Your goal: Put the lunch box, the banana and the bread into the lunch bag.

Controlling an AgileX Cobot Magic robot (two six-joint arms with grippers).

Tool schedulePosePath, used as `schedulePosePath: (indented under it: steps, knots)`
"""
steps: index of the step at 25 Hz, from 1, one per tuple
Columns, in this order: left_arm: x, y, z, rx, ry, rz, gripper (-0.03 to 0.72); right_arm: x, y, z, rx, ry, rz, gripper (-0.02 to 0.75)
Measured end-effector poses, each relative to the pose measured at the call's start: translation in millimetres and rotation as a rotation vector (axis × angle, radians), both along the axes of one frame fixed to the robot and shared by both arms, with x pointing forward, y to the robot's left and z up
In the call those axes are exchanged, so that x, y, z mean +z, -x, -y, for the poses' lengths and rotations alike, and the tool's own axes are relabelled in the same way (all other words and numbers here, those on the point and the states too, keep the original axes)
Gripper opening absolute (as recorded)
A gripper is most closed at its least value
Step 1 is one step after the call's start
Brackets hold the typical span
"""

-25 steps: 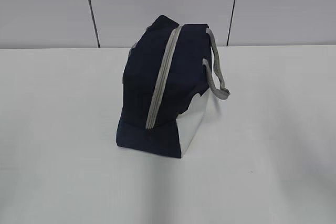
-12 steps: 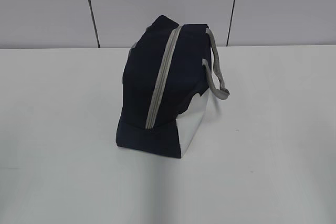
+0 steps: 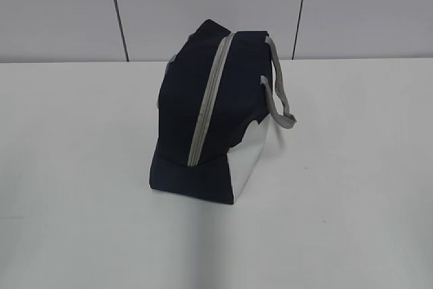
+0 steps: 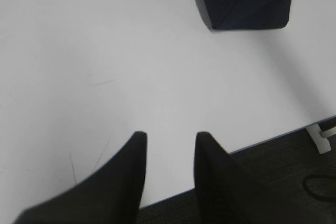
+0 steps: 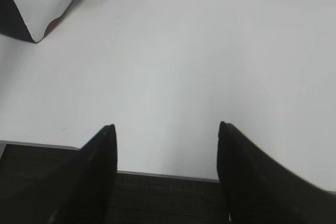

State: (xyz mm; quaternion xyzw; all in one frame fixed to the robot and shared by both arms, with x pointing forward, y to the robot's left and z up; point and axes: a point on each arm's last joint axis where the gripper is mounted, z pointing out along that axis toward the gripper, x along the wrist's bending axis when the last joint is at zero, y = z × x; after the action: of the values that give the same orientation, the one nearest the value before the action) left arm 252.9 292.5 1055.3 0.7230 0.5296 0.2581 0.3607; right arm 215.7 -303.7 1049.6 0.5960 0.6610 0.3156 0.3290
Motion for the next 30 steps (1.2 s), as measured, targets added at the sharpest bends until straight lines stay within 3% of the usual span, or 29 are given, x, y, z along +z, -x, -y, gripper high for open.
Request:
schedulePosePath:
  steps: [25, 30]
  knots:
    - [0, 0, 0, 0.0, 0.0, 0.0, 0.237, -3, -11, -1, -0.001, 0.0, 0.091, 0.445]
    - [1, 10, -3, 0.065, 0.014, 0.064, 0.236, -3, -11, -1, -0.001, 0.0, 0.091, 0.444]
